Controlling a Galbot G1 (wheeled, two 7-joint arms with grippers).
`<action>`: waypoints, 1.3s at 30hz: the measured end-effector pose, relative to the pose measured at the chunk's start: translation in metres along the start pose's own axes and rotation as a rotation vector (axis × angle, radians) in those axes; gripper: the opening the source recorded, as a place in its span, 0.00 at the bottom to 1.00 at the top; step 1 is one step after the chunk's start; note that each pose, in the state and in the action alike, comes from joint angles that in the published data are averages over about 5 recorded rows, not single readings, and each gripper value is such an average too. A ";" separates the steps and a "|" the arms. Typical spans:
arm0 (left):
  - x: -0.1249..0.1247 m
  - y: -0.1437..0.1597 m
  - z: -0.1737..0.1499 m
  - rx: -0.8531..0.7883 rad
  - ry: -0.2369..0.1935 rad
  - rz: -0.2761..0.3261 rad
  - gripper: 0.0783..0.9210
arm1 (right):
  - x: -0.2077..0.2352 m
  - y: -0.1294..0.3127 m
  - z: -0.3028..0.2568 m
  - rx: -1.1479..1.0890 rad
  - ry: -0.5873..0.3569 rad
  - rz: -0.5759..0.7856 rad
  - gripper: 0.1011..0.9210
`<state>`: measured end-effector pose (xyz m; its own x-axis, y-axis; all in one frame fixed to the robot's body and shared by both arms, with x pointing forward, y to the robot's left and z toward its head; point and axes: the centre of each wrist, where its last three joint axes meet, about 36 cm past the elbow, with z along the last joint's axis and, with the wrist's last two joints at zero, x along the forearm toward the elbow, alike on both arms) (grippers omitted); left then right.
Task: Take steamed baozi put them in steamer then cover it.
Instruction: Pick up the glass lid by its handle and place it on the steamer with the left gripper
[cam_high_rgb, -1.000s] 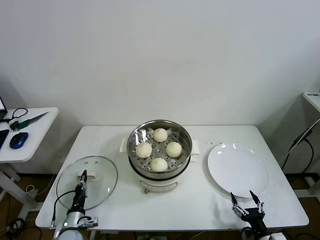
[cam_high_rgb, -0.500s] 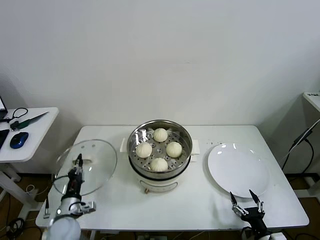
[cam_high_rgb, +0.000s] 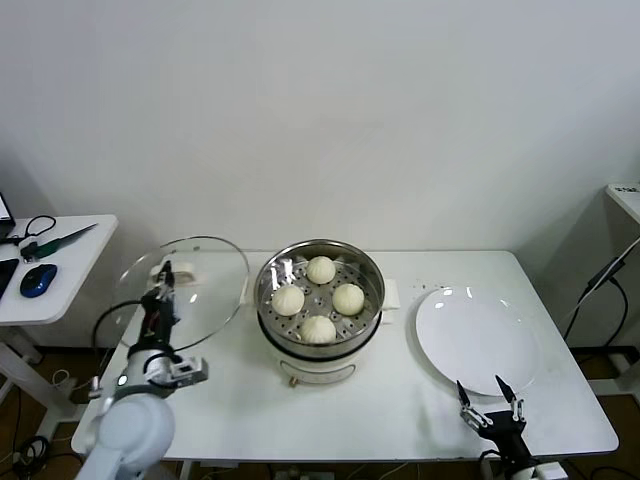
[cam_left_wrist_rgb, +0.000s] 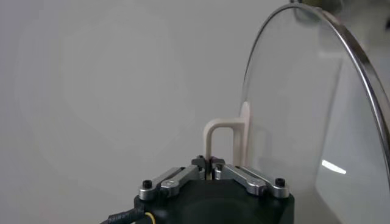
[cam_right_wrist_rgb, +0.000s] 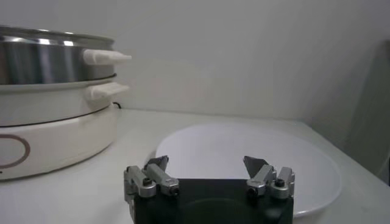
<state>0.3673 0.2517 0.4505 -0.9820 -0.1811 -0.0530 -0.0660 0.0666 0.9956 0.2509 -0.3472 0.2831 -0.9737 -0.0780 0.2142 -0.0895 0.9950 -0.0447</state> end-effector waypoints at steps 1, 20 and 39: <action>0.001 0.002 -0.008 0.006 -0.006 0.004 0.06 | -0.001 0.000 -0.001 0.001 -0.003 0.000 0.88; 0.011 0.001 -0.174 0.080 -0.132 0.013 0.06 | -0.007 0.001 -0.006 0.002 -0.026 0.013 0.88; 0.011 -0.034 -0.246 0.005 -0.144 0.041 0.06 | 0.001 -0.005 -0.003 -0.013 -0.033 0.041 0.88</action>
<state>0.4027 0.0062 0.4354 -0.9991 -0.0355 -0.0233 -0.0259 0.0756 0.9968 0.2514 -0.3525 0.2862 -0.9828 -0.0386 0.1804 -0.0466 0.9981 -0.0403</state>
